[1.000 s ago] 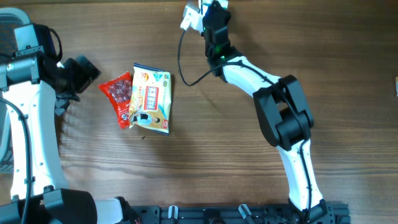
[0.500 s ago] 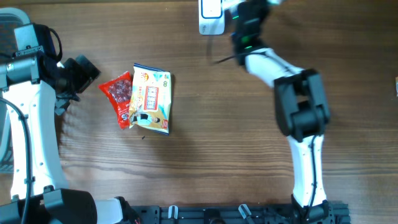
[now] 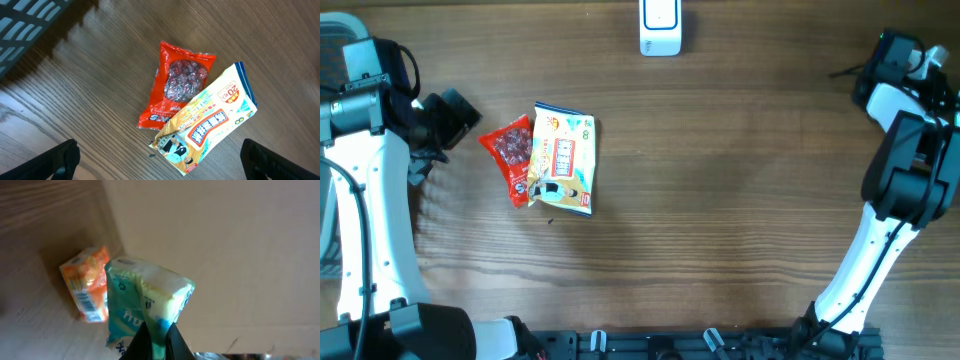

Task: Scan the item barcode
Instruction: 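Move the teal pack to the right table edge and release it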

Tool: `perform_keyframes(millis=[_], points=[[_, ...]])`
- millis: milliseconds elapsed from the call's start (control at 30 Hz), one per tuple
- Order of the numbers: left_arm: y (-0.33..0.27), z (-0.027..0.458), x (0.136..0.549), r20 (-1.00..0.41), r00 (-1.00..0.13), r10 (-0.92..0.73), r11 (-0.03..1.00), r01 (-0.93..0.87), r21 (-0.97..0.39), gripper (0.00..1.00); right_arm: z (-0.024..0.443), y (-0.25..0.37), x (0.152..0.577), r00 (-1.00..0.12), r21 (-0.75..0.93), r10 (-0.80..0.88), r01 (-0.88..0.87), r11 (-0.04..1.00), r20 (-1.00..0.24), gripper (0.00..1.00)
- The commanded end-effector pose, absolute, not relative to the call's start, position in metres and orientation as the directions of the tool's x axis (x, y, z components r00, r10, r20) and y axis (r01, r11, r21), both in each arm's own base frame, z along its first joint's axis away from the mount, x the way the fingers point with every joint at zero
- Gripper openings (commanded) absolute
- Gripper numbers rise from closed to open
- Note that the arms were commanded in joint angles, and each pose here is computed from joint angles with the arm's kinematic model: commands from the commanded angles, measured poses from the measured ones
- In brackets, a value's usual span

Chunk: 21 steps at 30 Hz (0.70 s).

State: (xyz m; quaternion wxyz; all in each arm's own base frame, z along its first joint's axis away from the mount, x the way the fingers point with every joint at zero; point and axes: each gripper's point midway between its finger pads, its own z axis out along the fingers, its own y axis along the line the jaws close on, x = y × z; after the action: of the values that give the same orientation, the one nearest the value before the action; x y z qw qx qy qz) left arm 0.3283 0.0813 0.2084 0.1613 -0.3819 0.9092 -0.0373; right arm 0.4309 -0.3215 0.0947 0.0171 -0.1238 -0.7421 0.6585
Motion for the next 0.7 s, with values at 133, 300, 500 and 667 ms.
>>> perform_keyframes(millis=[133, 300, 500, 667], points=[[0.081, 0.208, 0.329, -0.259, -0.650, -0.715, 0.698, -0.688, -0.200, 1.00, 0.033, -0.302, 0.429, -0.970, -0.899, 0.175, 0.226, 0.375, -0.170, 0.73], [0.081, 0.208, 0.329, -0.259, -0.650, -0.715, 0.698, -0.688, -0.200, 1.00, 0.010, -0.298, 0.413, -0.949, -0.819, 0.251, 0.295, 0.492, -0.191, 1.00], [0.081, 0.208, 0.329, -0.259, -0.650, -0.715, 0.698, -0.688, -0.200, 1.00, 0.056, -0.320, 0.398, -0.863, -0.756, 0.372, 0.488, 0.436, -0.342, 1.00], [0.081, 0.208, 0.329, -0.259, -0.650, -0.715, 0.698, -0.688, -0.200, 1.00, 0.126, -0.325, 0.404, -0.740, -0.511, 0.412, 0.668, 0.541, -0.532, 0.93]])
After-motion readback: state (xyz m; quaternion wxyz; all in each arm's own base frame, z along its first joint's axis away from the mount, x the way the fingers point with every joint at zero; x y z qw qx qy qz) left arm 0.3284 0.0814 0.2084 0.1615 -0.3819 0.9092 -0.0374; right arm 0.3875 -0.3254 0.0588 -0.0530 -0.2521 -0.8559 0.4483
